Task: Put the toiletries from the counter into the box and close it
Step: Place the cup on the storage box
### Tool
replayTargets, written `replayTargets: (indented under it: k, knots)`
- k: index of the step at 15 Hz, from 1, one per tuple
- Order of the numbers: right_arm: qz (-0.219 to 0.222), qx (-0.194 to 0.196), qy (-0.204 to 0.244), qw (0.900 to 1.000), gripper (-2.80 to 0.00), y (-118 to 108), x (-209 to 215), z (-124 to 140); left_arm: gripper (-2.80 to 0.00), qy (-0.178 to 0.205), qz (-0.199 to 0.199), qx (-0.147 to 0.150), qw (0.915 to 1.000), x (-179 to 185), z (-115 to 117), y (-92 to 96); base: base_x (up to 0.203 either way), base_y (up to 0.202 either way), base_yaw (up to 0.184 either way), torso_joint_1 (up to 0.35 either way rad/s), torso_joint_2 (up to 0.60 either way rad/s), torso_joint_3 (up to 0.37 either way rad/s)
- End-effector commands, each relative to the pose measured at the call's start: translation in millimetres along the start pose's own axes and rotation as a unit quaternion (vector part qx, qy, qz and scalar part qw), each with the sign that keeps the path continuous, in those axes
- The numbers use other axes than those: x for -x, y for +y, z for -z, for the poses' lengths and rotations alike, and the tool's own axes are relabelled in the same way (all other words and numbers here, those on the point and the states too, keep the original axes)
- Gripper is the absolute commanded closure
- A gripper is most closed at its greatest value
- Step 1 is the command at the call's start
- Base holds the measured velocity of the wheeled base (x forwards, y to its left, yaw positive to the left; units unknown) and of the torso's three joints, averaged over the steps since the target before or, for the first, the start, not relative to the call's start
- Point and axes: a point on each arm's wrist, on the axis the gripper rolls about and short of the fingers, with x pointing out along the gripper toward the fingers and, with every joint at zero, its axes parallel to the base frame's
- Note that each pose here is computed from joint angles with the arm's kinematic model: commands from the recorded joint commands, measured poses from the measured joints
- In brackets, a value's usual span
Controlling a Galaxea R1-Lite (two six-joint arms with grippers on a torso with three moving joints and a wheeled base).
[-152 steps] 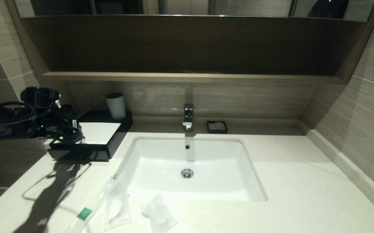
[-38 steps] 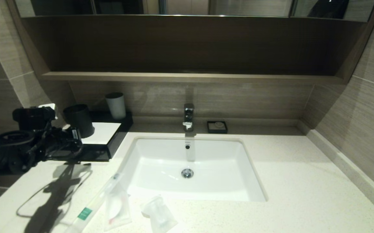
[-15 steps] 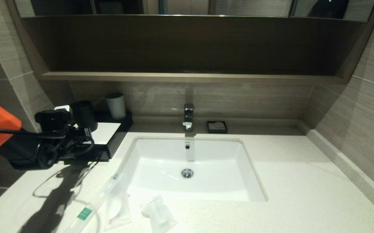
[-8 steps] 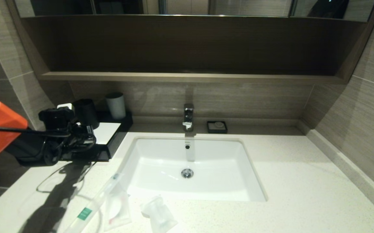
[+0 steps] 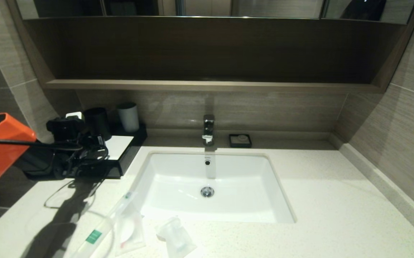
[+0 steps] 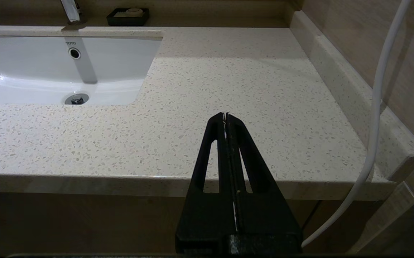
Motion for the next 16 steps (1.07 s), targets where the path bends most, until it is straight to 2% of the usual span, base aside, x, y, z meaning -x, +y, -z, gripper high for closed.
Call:
replayTargets:
  k: [1,16]
  knots:
    - [0.000,0.000,0.001,1.000,0.00,0.0,-0.1,0.4,0.00,-0.004,0.000,-0.001,1.0000,-5.7,1.2,-0.5,0.000,0.000,0.000,0.000,0.00,0.000]
    - [0.000,0.000,0.001,1.000,0.00,0.0,-0.1,0.4,0.00,-0.025,0.002,-0.009,0.9996,-32.9,1.6,-3.9,0.000,0.000,0.000,0.000,0.00,0.000]
